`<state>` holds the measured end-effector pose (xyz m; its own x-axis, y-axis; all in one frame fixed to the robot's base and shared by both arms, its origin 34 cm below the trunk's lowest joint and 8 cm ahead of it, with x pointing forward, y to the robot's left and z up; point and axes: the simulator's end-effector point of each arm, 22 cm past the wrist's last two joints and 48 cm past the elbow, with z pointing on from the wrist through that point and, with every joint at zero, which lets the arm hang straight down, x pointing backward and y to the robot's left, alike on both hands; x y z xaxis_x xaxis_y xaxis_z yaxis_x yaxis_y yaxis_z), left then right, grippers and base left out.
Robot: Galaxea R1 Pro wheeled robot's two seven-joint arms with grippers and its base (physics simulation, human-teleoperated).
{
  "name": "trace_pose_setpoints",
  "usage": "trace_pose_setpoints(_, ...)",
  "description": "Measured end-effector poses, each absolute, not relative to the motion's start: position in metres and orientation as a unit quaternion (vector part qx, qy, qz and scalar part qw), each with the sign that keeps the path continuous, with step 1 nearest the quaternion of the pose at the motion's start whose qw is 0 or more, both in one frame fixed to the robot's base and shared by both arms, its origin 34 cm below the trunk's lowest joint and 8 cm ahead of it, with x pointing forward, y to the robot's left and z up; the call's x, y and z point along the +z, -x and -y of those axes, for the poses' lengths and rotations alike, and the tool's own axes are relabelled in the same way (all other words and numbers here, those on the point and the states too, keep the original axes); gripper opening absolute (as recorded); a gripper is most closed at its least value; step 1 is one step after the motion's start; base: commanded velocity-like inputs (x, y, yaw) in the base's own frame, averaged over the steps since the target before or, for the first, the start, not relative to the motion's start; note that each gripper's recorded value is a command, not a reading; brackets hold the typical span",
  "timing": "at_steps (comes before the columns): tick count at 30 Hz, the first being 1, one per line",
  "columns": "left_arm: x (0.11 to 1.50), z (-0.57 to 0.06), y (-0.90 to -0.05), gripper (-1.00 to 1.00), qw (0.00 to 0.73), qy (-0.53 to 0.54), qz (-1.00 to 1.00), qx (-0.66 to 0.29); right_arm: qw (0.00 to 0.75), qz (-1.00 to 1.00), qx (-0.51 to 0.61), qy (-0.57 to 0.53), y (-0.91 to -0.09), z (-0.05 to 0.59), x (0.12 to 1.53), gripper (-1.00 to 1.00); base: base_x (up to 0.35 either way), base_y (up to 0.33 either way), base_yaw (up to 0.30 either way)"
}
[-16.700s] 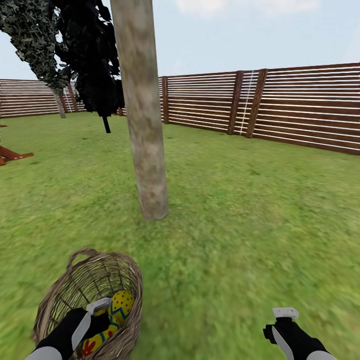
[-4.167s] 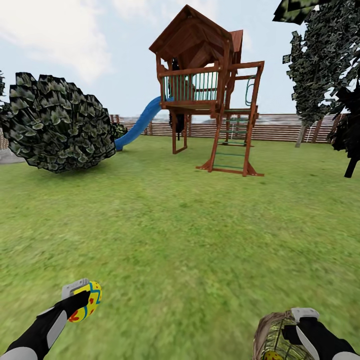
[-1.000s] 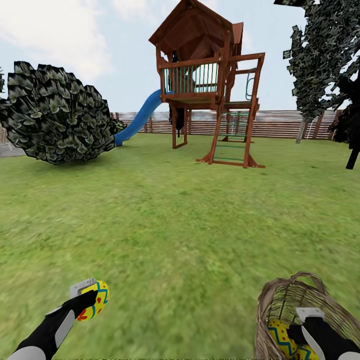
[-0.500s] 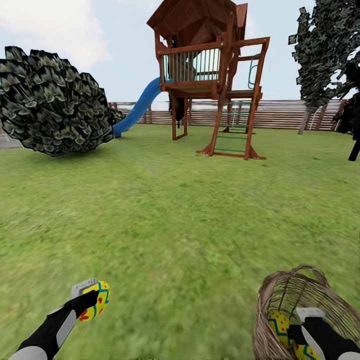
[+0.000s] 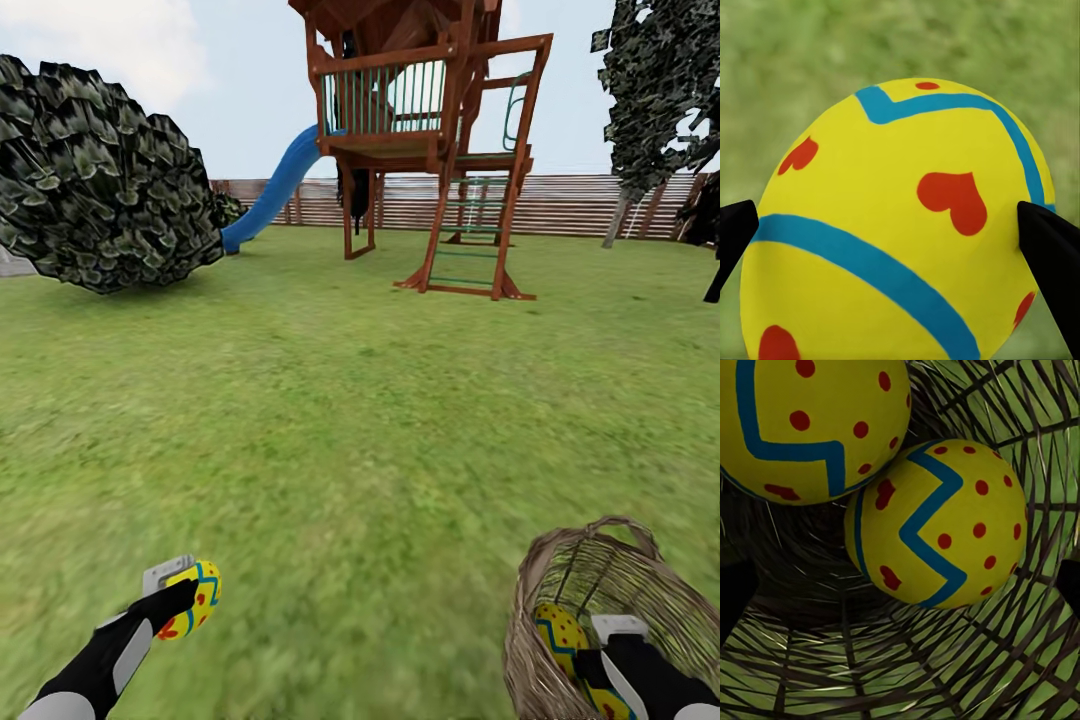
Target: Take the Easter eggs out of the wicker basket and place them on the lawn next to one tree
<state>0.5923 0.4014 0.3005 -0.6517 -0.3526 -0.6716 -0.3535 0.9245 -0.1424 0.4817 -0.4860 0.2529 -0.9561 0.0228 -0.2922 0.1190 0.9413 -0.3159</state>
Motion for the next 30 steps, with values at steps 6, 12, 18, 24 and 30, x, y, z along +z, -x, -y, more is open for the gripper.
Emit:
trace_pose_setpoints(6, 0.301, -0.404, -0.592, -1.00, 0.371, 0.195, -0.908, 0.002, 0.143, -0.975, -0.167, -0.036, -0.482, 0.484, 0.252, 1.00, 0.000, -0.021, 0.000)
trace_pose_setpoints(12, 0.307, -0.409, -0.598, -1.00, 0.396, 0.193, -0.897, 0.012, 0.143, -0.975, -0.166, -0.036, -0.482, 0.483, 0.252, 1.00, 0.000, -0.285, 0.000)
trace_pose_setpoints(18, 0.307, -0.408, -0.598, -1.00, 0.396, 0.193, -0.897, 0.012, 0.143, -0.975, -0.166, -0.035, -0.482, 0.483, 0.252, 1.00, 0.000, -0.068, 0.000)
trace_pose_setpoints(24, 0.309, -0.408, -0.599, -1.00, 0.399, 0.192, -0.897, 0.011, 0.143, -0.975, -0.167, -0.034, -0.482, 0.483, 0.252, 1.00, 0.000, -0.001, 0.000)
trace_pose_setpoints(30, 0.298, -0.409, -0.597, -1.00, 0.391, 0.192, -0.900, 0.014, 0.132, -0.977, -0.167, -0.032, -0.476, 0.482, 0.241, 1.00, 0.000, 0.000, 0.000)
